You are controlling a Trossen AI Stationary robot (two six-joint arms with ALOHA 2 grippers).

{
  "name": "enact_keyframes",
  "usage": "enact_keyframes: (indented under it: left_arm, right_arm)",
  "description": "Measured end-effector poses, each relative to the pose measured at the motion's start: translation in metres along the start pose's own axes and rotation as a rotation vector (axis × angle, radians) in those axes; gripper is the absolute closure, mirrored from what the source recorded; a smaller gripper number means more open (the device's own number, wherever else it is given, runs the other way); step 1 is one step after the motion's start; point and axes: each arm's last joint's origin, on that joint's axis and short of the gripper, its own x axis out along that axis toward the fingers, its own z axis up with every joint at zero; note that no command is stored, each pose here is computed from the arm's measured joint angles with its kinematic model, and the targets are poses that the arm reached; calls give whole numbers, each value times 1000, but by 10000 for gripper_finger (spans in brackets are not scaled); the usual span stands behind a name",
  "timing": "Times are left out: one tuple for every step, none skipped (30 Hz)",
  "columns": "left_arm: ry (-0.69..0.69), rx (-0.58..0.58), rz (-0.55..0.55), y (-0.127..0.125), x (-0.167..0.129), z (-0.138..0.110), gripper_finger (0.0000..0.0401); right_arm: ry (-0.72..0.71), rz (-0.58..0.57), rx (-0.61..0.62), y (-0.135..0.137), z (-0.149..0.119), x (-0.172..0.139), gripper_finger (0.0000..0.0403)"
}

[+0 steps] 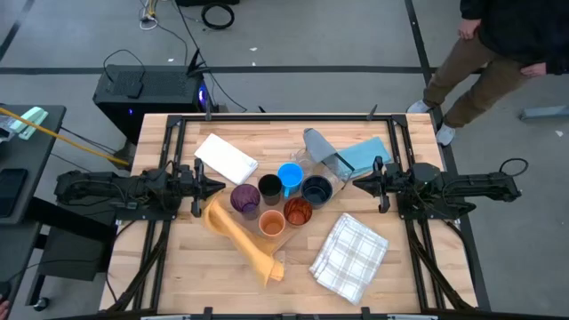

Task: Stack small to large cups/mugs on shelf
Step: Return to Home Position

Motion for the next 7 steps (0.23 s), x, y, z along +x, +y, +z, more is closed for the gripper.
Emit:
enact_keyframes:
  left_arm:
    - [0, 0, 0, 0, 0, 0, 377]
    - [0, 0, 0, 0, 0, 0, 378]
    - [0, 0, 0, 0, 0, 0, 378]
    - [0, 0, 0, 0, 0, 0, 378]
    - [0, 0, 0, 0, 0, 0, 377]
    - [0, 0, 0, 0, 0, 0, 376]
    - [0, 0, 0, 0, 0, 0, 374]
  right_arm:
    - [0, 0, 0, 0, 0, 0, 373]
    - [0, 0, 0, 0, 0, 0, 373]
    - [0, 0, 0, 0, 0, 0, 373]
    - [0, 0, 0, 0, 0, 0, 373]
    - [0, 0, 0, 0, 0, 0, 373]
    - [0, 0, 0, 0, 0, 0, 373]
    - [0, 0, 0, 0, 0, 0, 373]
